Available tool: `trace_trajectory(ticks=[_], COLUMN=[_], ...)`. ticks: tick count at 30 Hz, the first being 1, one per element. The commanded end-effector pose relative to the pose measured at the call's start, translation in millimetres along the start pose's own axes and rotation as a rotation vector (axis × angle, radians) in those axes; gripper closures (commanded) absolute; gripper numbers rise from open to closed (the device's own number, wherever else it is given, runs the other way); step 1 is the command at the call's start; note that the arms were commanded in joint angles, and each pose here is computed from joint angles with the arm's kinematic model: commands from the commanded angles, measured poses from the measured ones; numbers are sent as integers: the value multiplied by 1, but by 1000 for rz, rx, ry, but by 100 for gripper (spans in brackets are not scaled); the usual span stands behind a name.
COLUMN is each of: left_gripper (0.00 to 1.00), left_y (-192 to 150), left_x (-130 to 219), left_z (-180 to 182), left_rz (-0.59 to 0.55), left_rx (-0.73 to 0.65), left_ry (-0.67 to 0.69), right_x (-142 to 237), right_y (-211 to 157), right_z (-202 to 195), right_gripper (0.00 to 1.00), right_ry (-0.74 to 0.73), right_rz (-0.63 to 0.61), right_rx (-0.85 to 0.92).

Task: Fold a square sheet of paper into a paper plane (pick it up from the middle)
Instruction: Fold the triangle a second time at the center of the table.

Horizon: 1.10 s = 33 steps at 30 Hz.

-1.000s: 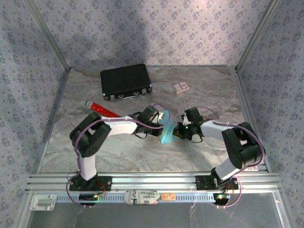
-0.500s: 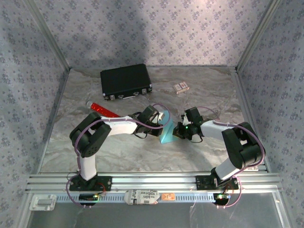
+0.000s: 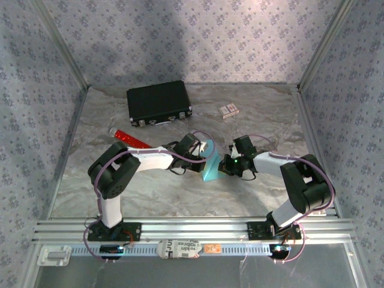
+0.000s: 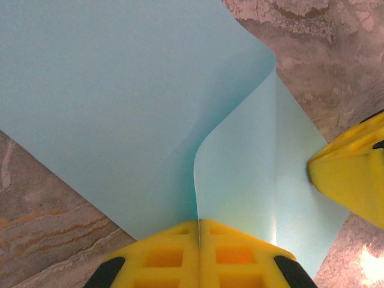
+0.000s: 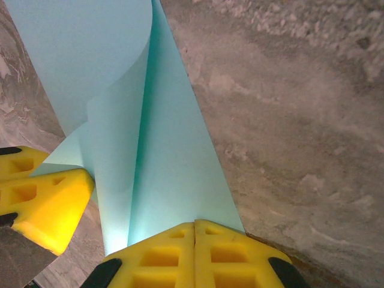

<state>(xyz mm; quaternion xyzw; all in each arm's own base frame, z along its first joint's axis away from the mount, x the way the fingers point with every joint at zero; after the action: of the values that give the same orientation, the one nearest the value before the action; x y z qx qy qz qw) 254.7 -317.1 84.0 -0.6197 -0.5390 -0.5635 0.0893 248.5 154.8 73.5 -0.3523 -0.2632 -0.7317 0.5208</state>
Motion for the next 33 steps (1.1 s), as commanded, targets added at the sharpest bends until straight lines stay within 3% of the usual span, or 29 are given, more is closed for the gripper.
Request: trace_trajectory(ticks=[1,10,22,33], left_gripper=[94,95,95,95], left_y=[5,-4,-7,-4], left_x=[2,-4,-4,-4], left_z=[-1,2,3,2], left_rz=[-8,25,29,27], left_rx=[-15,-9,0,-6], left_ry=[-11,-10,-18,-20], right_x=[-2,1,18,-5], right_y=[-12,-9,-8,-16], right_z=[-18,-11,20,-1], right_gripper=[93,93,90,93], right_ry=[-89,-63,106,0], right_rz=[32,18,-14,35], right_rx=[-32,-18,25,-6])
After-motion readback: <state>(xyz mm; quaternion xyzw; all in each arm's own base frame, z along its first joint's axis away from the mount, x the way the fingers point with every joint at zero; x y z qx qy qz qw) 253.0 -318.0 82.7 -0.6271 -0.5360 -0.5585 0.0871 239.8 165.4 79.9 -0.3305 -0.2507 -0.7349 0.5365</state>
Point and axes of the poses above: each hand's point on the last joint's axis, 136 mm out from that joint toward the fingers, its own x axis back along the fingers, its own z axis along the line the jaws close on, y = z × x, the point moved 7 cm from there along x, back along the fingers, and after that the axes turned 7 degrees about -x, right-handed, at the moved point
